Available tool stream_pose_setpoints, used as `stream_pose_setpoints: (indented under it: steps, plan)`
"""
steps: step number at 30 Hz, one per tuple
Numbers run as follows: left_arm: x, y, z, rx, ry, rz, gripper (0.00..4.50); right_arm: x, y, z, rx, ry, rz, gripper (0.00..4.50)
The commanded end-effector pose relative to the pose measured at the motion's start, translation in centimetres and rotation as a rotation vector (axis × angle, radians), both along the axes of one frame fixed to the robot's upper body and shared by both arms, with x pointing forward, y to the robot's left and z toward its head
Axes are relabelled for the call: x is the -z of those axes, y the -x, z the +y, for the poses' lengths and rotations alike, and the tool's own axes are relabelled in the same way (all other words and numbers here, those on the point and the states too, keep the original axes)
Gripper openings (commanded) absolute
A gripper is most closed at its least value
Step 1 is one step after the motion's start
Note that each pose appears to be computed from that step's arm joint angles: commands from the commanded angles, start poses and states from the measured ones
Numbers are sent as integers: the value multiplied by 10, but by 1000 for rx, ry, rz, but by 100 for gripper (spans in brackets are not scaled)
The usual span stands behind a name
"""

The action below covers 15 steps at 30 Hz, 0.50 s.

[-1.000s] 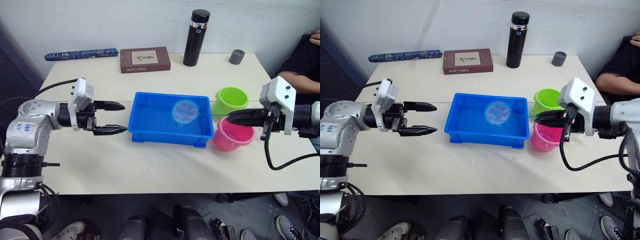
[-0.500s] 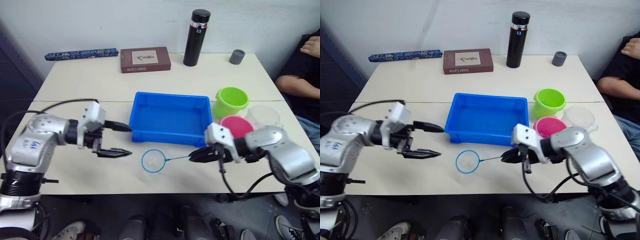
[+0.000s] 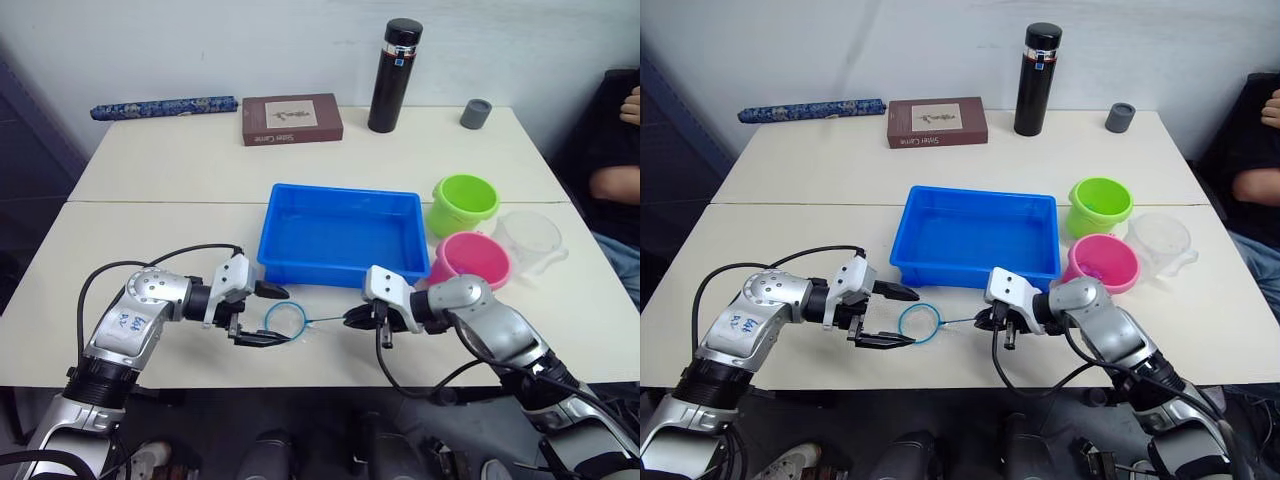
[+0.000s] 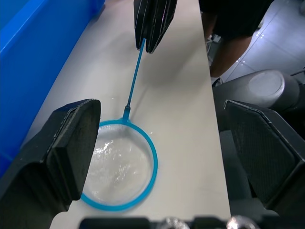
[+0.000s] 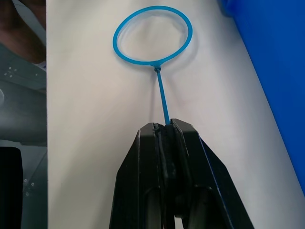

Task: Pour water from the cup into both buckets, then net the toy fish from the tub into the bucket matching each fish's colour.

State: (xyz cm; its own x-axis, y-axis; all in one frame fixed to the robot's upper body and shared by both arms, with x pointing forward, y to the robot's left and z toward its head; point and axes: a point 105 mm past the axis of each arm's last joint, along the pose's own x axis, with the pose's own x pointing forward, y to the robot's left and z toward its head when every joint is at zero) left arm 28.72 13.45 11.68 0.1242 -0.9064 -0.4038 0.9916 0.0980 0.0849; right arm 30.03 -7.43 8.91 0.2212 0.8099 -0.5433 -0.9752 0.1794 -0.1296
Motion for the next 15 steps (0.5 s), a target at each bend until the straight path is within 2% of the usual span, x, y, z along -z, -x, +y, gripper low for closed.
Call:
stream_pose_setpoints:
  steps: [1, 4, 7, 9, 15]
  plan:
    - [0, 2, -1, 0, 6, -11, 450, -8, -4, 4, -10, -8, -46, 41]
    - [1, 1, 1, -22, 1, -2, 450, -9, -3, 4, -15, -6, -44, 167]
    - [2, 0, 6, -93, 5, 20, 450, -18, 6, -2, -23, -2, -31, 327]
    - [1, 0, 7, -134, 26, 26, 450, -27, 13, -9, -15, -8, -19, 418]
    - [6, 6, 27, -354, 72, 31, 450, -39, 40, -41, 98, -17, 8, 418]
